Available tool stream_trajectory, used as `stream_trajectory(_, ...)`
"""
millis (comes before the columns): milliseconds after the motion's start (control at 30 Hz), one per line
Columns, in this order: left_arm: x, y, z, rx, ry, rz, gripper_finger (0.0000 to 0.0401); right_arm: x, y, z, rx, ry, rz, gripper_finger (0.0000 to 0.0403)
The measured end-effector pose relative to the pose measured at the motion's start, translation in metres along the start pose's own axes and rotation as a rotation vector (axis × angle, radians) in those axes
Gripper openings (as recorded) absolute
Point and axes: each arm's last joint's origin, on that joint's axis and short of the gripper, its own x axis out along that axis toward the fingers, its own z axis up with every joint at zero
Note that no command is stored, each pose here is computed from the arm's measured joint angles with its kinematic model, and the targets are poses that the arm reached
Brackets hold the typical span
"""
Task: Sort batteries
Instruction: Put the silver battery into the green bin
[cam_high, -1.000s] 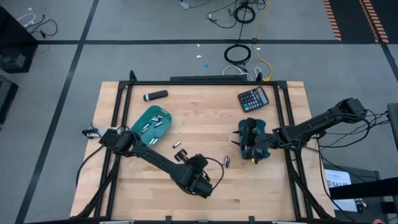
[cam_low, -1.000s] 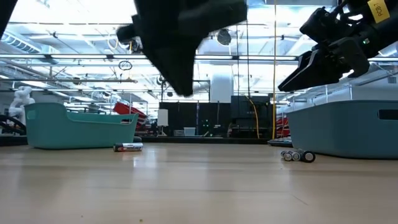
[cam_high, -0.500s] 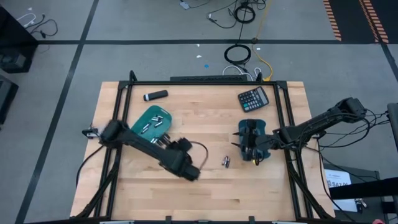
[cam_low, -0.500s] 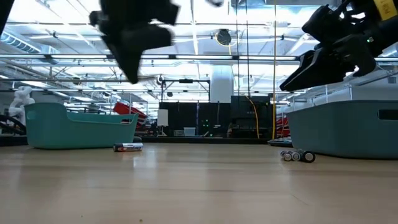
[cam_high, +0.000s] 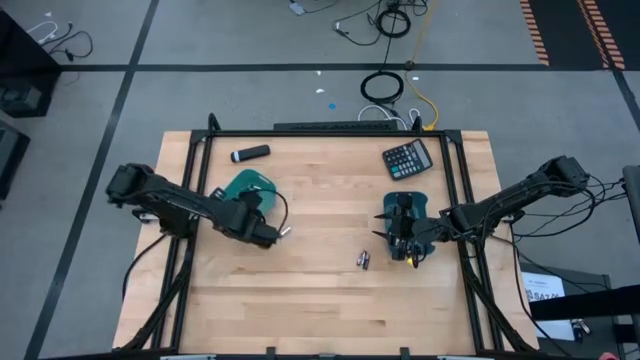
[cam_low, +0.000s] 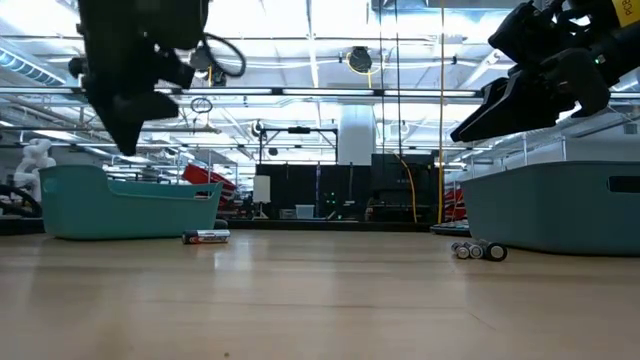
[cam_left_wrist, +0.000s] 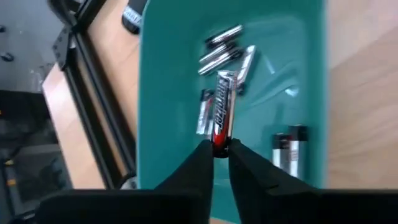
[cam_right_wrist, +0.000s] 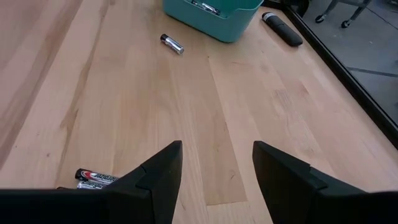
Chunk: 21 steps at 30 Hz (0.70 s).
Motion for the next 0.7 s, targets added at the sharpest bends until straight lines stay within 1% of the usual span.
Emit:
stream_trajectory(67, 0.006, 0.004, -0.001, 0.006, 0.013, 0.019, 0.0089, 0.0, 0.0, 0.0, 0.0, 0.0, 0.0, 0.0187)
stream_trajectory(200, 0.013, 0.011, 0.002, 0.032, 0.036, 0.058, 0.0183, 0.0, 0.0, 0.0, 0.0, 0.0, -0.001, 0.0187)
stream_trajectory(300, 0.015, 0.013, 0.006, 0.062, 0.018, 0.078, 0.0242, 0.0, 0.0, 0.0, 0.0, 0.001, -0.001, 0.0187)
stream_trajectory(367, 0.015, 0.014, 0.008, 0.096, -0.011, 0.093, 0.0266, 0.0, 0.0, 0.0, 0.0, 0.001, -0.001, 0.0187)
stream_trajectory(433, 0.015, 0.014, 0.01, 0.1, -0.057, 0.107, 0.0277, 0.0, 0.0, -0.001, -0.004, 0.007, -0.002, 0.0187)
stream_trajectory(467, 0.016, 0.013, 0.012, 0.087, -0.07, 0.096, 0.0279, 0.0, 0.0, -0.001, -0.005, 0.008, -0.003, 0.0187)
stream_trajectory(567, 0.017, 0.003, 0.018, 0.02, -0.098, -0.007, 0.0281, 0.0, -0.001, -0.001, -0.021, 0.005, -0.024, 0.0187)
stream_trajectory(633, 0.016, -0.01, 0.025, 0.006, -0.143, -0.136, 0.0277, 0.0, -0.001, 0.0, -0.045, 0.003, -0.026, 0.0187)
stream_trajectory(700, 0.009, -0.026, 0.033, 0.007, -0.228, -0.29, 0.0266, 0.0, -0.001, 0.0, -0.06, -0.004, -0.028, 0.0187)
